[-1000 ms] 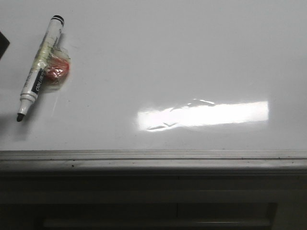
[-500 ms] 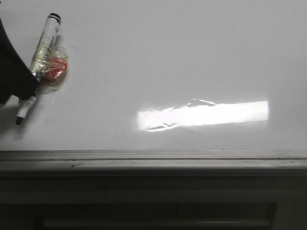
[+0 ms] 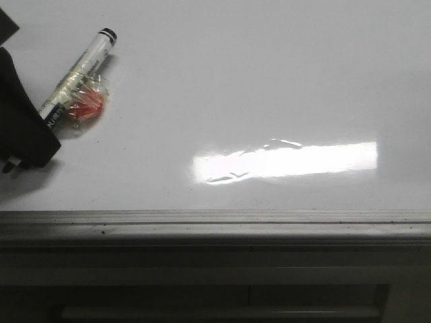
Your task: Write number 0 on whiteboard
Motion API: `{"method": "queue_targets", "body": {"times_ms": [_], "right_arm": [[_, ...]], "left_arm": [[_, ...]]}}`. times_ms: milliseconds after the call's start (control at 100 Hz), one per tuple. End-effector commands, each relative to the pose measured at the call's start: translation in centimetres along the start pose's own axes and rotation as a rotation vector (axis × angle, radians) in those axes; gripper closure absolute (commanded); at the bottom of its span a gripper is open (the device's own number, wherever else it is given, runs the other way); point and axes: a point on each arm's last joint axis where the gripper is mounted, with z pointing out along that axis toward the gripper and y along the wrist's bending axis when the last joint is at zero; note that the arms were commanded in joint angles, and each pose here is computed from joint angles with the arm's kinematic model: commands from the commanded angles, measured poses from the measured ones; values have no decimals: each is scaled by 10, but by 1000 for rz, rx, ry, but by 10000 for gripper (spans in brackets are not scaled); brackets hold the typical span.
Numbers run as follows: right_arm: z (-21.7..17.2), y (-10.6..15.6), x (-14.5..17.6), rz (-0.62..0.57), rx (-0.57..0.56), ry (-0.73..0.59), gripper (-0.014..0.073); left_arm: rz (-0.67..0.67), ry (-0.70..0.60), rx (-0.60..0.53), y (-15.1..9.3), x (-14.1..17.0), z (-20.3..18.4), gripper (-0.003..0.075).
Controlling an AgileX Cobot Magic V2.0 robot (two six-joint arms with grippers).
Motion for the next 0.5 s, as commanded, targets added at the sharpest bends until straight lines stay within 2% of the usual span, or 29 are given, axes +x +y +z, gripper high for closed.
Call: {"method": "queue_targets", "body": {"times_ms": [0,130,260,320,390,490], "right_arm": [[-3,3,-33,-121,2,-107,161],[9,11,-53,-266,-96,-41,161],[33,28,-72,-399,-329,55,161],[39,33,-79,-403,-399,50,161],[46,38,-90,-395,-454,36,161],[51,48,-96,-443,-572,49,161]], "left_arm": [[142,-61,23,-16,-14,-9,740],[487,-71,89,-57,-23,-18,740],[842,-78,69,-100,-22,-26,740],[971,-76,44,-112,-18,-28,740],[1092,-73,23,-123,-13,-28,740],[1180,-72,21,-133,-6,-28,740]]}}
